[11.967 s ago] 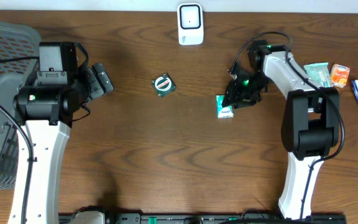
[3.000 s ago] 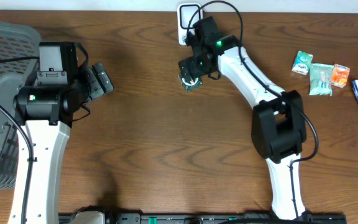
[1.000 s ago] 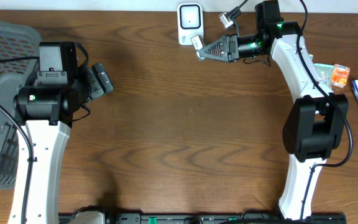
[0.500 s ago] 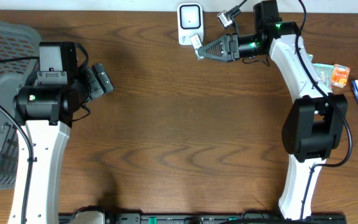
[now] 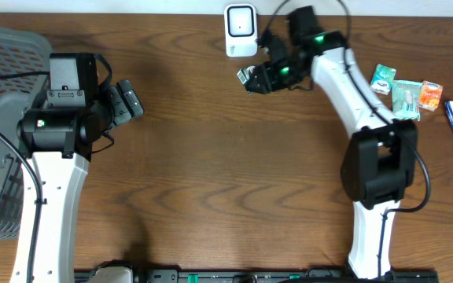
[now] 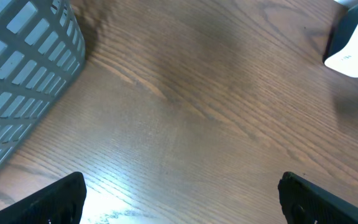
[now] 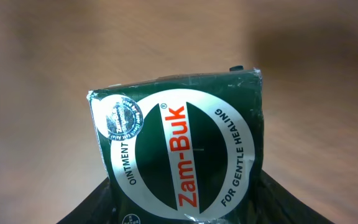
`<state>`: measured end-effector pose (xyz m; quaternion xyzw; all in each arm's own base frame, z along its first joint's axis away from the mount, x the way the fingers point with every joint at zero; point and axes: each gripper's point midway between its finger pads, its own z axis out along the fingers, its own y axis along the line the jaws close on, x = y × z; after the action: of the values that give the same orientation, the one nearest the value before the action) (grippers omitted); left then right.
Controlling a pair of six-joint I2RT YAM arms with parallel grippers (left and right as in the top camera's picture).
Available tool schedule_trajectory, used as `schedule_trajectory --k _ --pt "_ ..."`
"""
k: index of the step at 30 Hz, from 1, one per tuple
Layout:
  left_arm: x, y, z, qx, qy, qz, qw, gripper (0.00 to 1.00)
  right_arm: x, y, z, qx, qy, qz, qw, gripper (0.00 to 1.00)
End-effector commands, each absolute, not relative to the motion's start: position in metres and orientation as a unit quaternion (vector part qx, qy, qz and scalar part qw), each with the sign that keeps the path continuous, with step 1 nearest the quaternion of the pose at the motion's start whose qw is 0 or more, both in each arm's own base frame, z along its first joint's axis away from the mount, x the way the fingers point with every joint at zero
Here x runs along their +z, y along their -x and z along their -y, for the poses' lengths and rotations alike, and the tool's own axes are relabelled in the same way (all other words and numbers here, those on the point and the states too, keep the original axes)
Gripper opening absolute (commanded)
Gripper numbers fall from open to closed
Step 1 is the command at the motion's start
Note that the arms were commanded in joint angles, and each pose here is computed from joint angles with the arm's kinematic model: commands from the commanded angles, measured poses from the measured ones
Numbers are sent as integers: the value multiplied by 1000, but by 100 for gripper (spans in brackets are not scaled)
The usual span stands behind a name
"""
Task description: Scan the item barcode
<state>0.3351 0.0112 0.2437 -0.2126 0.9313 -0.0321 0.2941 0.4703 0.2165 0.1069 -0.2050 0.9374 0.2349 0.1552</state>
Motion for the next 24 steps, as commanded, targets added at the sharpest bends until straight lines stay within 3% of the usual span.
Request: schedule_trajectory --k 1,6,14,24 --pt "243 -335 -16 -22 214 -931 295 98 107 -512 -166 -31 178 -954 239 47" --pt "243 -335 -16 -22 214 -931 295 98 148 -555 -171 -189 216 -889 356 50" --pt "243 -335 -16 -22 214 -931 295 98 184 -610 -213 -254 301 -782 482 49" --pt "243 -335 -16 -22 214 -931 295 98 156 -646 -224 -328 323 -711 532 53"
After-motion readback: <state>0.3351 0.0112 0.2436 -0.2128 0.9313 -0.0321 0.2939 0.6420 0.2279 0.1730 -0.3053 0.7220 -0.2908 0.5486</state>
